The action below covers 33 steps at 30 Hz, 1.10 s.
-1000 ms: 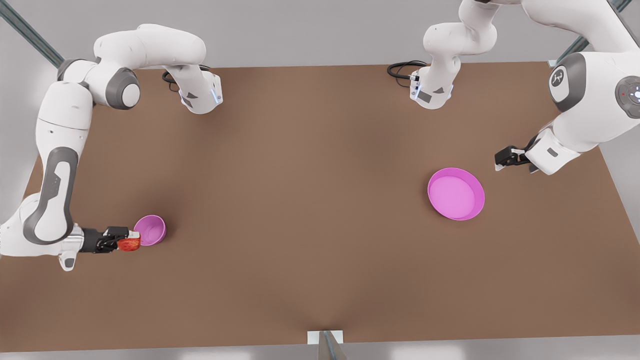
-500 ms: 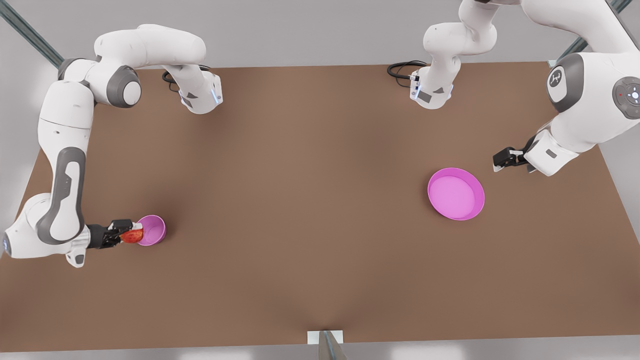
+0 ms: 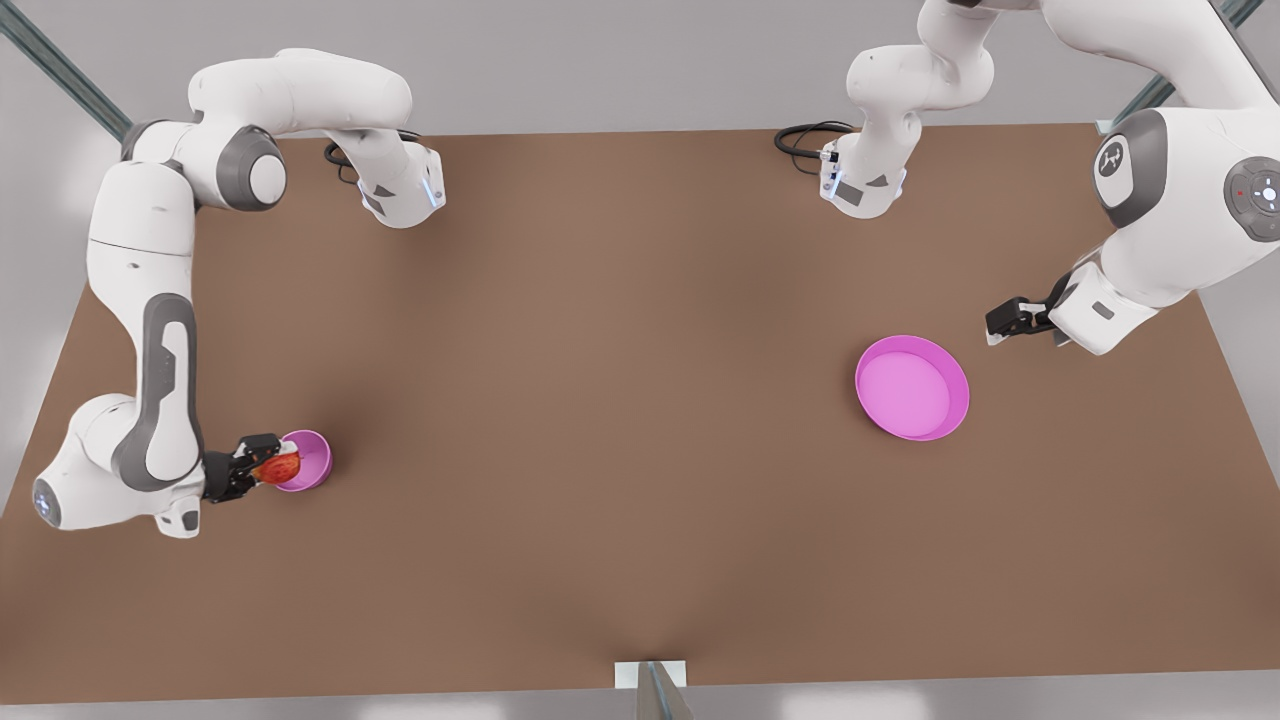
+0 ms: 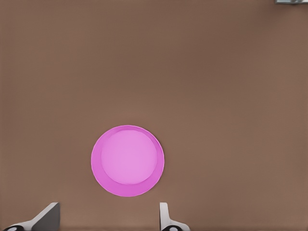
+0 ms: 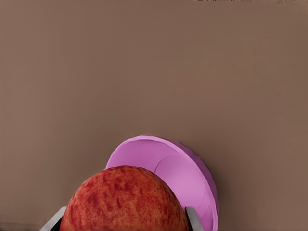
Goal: Use the left arm to pick up the apple from the plate, transfer it to the gripper of the right arm, and then use the right arm to place it into the bowl
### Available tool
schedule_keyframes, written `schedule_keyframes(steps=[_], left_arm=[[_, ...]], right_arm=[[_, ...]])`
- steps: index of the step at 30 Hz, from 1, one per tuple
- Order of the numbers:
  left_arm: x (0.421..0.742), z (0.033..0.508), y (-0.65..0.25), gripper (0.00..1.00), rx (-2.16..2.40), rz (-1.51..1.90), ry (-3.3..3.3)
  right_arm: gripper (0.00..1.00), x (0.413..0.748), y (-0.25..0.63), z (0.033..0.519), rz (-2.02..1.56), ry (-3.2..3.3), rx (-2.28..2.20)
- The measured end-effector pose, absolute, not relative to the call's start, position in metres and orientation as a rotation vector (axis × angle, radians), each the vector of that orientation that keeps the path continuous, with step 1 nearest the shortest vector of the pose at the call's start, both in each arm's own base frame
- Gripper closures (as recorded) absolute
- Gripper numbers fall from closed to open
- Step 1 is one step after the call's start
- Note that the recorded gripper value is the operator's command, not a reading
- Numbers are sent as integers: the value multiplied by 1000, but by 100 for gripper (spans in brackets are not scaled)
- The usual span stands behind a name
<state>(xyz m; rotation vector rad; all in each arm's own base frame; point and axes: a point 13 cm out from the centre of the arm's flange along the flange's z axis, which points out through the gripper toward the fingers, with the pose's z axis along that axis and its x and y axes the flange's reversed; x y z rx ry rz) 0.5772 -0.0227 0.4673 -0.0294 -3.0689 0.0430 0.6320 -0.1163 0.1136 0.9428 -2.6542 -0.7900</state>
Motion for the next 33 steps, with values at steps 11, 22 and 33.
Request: schedule_keyframes(steps=[11, 22, 33], left_arm=[[577, 467, -23, 0, -18, 43, -3068], [585, 469, -26, 0, -32, 41, -3083], [593, 474, -30, 0, -96, 32, -3102]], right_arm=[[0, 629, -118, 115, -759, -2631, 997], [3, 629, 22, 431, -160, -2808, 1229], [0, 602, 5, 457, 14, -2962, 663]])
